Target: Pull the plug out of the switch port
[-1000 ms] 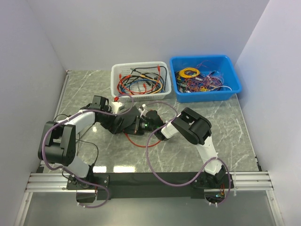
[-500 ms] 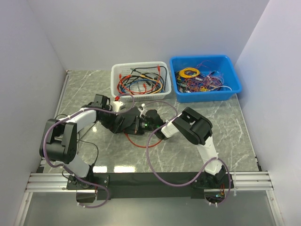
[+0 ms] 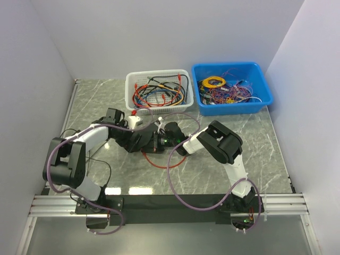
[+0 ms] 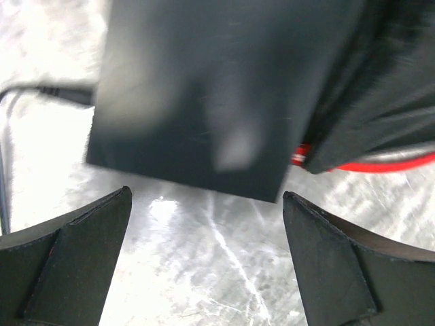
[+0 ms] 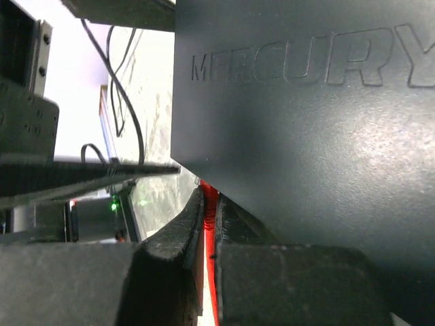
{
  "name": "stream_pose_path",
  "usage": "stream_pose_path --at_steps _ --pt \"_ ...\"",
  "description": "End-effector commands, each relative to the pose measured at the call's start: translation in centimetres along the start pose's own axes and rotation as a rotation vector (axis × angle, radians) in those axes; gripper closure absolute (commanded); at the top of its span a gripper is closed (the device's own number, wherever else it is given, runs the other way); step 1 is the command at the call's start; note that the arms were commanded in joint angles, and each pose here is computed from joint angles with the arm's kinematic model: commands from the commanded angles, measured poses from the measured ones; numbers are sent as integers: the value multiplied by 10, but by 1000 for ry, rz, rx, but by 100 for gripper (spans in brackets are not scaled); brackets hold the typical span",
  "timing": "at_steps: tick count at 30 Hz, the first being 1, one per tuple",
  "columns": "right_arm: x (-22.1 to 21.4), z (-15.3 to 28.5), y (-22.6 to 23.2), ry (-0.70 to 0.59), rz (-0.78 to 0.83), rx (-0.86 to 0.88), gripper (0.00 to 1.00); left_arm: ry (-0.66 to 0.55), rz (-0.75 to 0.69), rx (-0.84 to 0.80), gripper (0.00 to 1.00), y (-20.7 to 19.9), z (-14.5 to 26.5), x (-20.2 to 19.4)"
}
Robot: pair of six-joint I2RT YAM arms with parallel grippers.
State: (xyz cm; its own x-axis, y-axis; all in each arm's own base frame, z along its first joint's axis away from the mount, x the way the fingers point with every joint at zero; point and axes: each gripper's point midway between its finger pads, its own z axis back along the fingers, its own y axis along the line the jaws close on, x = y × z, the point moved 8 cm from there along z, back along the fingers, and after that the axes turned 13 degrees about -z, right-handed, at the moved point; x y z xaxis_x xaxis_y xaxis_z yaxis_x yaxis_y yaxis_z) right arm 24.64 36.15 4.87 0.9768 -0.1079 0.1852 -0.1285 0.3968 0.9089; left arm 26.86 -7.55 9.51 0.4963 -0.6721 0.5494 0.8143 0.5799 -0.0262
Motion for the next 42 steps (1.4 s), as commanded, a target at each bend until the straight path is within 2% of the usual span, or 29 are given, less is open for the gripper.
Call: stream_pose_path --at_steps 1,6,12,16,19,20,21,22,23,26,36,42 --pt "-26 6 -37 127 -59 -150 100 -75 -141 -28 1 -15 7 12" --pt "-20 3 -33 118 -70 -134 100 -70 -171 20 1 -17 9 13" --pt "-15 9 -40 100 -121 -107 100 49 -147 191 1 6 0 2" --pt "-12 7 -38 79 -151 -76 100 47 -117 185 1 10 -10 3" --pt "-10 4 -38 62 -167 -62 100 2 -117 95 1 3 -18 6" --pt "-9 3 -37 52 -170 -57 99 2 -120 83 1 2 -19 5" --pt "-9 3 -38 40 -187 -60 94 6 -122 80 1 2 -20 5" --pt "-8 3 -38 30 -194 -57 88 13 -120 71 1 1 -21 2" --pt "-7 3 -38 21 -203 -54 76 14 -124 65 1 0 -22 1" --pt "-3 2 -35 -29 -233 -14 63 5 -122 41 1 -3 -22 0" --pt "7 -7 -39 -155 -388 55 63 2 -120 7 3 -6 -25 -1" --pt "13 -15 -41 -189 -398 13 63 -7 -121 -2 3 -7 -25 0"
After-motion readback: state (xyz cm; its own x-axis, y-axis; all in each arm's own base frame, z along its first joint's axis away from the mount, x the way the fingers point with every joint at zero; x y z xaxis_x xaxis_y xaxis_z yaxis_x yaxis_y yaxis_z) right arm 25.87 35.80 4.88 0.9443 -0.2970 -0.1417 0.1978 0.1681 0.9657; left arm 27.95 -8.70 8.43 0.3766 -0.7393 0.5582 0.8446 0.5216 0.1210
